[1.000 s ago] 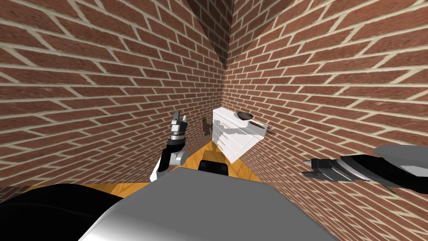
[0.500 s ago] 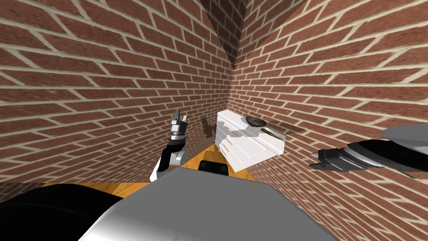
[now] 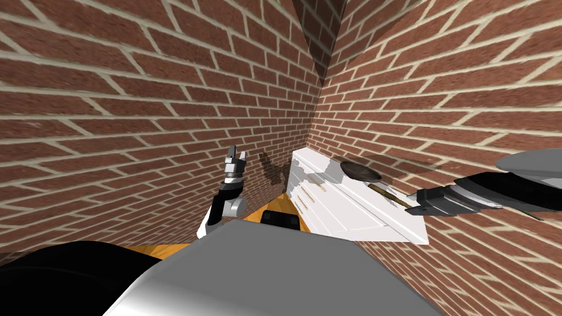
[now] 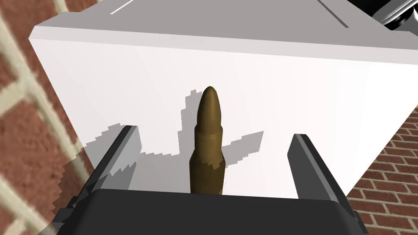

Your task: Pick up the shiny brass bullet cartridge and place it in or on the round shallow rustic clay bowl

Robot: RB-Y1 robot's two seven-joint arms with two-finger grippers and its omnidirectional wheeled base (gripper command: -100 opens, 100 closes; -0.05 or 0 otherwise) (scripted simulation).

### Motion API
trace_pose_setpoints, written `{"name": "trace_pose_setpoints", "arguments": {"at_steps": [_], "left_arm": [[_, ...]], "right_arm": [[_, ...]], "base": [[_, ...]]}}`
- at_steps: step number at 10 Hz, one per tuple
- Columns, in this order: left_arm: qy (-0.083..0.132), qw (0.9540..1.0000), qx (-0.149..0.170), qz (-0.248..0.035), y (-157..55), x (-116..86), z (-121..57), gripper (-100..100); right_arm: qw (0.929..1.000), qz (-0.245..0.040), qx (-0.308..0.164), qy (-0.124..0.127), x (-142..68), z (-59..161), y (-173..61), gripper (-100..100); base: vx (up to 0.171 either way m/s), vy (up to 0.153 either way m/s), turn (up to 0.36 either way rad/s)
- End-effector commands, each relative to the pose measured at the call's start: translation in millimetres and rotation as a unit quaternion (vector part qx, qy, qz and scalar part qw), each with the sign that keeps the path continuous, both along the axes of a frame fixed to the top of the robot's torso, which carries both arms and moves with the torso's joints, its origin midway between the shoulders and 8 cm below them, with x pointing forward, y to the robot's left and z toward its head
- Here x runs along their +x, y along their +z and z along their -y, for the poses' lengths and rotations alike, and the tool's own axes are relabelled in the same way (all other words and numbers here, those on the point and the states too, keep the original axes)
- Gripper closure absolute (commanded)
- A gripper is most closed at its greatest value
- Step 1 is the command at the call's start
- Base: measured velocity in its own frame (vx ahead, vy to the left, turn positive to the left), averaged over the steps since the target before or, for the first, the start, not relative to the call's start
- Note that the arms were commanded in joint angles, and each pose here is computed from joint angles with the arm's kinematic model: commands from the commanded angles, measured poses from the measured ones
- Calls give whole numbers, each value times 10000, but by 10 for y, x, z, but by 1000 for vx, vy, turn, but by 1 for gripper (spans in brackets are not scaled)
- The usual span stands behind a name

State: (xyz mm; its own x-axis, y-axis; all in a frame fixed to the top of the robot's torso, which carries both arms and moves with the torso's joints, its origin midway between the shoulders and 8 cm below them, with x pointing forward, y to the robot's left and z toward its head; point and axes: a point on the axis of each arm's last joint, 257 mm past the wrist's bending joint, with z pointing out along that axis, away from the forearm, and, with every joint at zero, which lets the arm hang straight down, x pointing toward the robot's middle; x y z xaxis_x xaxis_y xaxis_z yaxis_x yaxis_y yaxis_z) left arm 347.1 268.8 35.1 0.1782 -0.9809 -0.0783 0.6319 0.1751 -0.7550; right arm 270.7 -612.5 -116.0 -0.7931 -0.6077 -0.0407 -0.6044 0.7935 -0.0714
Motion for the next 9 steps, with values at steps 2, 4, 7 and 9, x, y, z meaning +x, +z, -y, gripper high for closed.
{"name": "trace_pose_setpoints", "arguments": {"at_steps": [2, 4, 7, 9], "left_arm": [[0, 10000, 1, 1, 1, 0, 0, 0], [0, 10000, 1, 1, 1, 0, 0, 0], [0, 10000, 1, 0, 0, 1, 0, 0], [0, 10000, 1, 0, 0, 1, 0, 0]], "right_arm": [[10000, -1, 4, -2, 4, -5, 3, 0], [10000, 20, 21, -62, -102, 92, -156, -100], [10000, 25, 27, -78, -140, 108, -202, 100], [10000, 22, 31, -79, -141, 105, -202, 100]], "base": [[55, 32, 10], [11, 12, 67], [2, 4, 18], [0, 0, 0]]}}
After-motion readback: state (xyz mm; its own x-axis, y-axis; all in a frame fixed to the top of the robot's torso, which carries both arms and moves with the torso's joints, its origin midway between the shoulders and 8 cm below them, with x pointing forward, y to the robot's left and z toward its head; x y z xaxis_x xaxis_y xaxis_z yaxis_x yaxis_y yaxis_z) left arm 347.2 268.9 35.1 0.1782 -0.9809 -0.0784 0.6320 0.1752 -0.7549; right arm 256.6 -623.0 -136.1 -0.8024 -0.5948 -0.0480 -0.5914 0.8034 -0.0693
